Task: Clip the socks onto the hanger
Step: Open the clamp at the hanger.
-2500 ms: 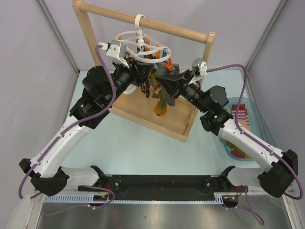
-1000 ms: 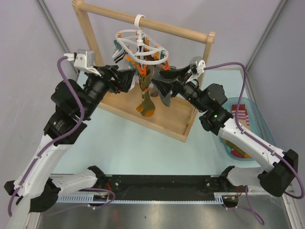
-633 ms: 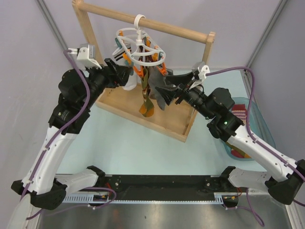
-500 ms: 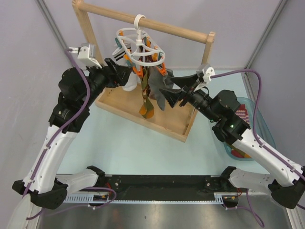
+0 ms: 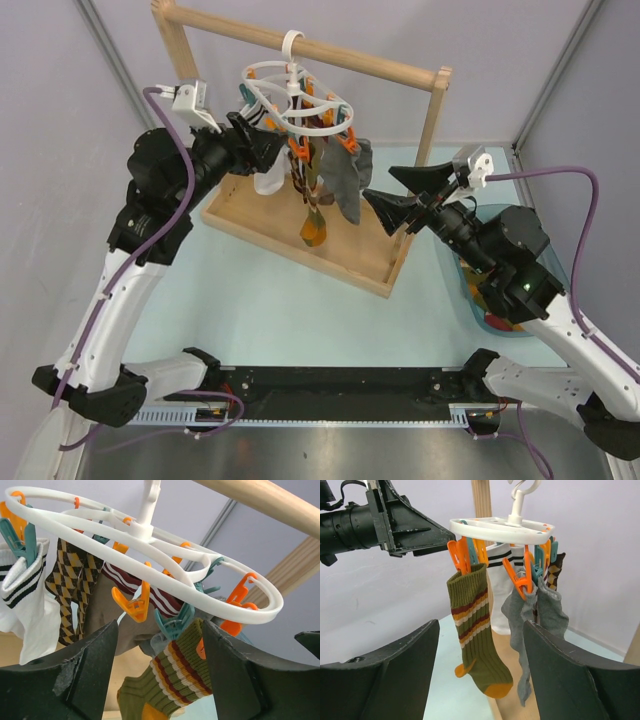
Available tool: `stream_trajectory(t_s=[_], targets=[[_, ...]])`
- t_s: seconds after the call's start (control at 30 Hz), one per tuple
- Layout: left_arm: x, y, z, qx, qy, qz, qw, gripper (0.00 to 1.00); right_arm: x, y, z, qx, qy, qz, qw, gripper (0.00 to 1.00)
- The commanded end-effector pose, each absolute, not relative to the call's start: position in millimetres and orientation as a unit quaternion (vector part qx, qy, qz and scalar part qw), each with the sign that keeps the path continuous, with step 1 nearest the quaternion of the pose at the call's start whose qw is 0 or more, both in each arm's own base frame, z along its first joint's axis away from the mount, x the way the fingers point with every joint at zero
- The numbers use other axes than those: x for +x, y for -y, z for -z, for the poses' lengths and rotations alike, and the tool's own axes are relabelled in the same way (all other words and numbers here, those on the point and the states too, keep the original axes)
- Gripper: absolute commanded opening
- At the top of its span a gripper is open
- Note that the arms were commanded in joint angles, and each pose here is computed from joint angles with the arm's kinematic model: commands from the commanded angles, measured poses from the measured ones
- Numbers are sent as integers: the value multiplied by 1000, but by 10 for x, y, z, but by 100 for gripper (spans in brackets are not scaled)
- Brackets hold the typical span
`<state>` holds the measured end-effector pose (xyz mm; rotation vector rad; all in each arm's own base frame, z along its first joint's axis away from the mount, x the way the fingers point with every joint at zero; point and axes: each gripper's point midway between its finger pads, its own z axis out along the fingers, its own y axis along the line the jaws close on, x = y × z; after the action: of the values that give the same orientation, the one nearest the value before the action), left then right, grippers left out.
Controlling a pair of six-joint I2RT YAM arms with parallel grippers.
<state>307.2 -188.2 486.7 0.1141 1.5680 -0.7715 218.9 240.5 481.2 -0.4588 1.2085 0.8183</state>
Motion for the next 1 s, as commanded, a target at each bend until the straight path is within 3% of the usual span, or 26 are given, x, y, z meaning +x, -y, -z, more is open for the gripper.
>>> stream_trajectory(t_s=[0.0, 0.37, 0.97], targets=[[3066, 1898, -5071, 53, -668, 352, 654, 71, 2169, -2313, -4803, -204, -551, -354, 727, 73], [3117, 2011, -5103, 46, -663, 382, 642, 65, 2188, -2315, -4746, -203, -557, -351, 724, 73], [3198, 2061, -5085, 33, -666, 393, 634, 63, 2242, -2365, -4690, -203, -564, -351, 720, 73]])
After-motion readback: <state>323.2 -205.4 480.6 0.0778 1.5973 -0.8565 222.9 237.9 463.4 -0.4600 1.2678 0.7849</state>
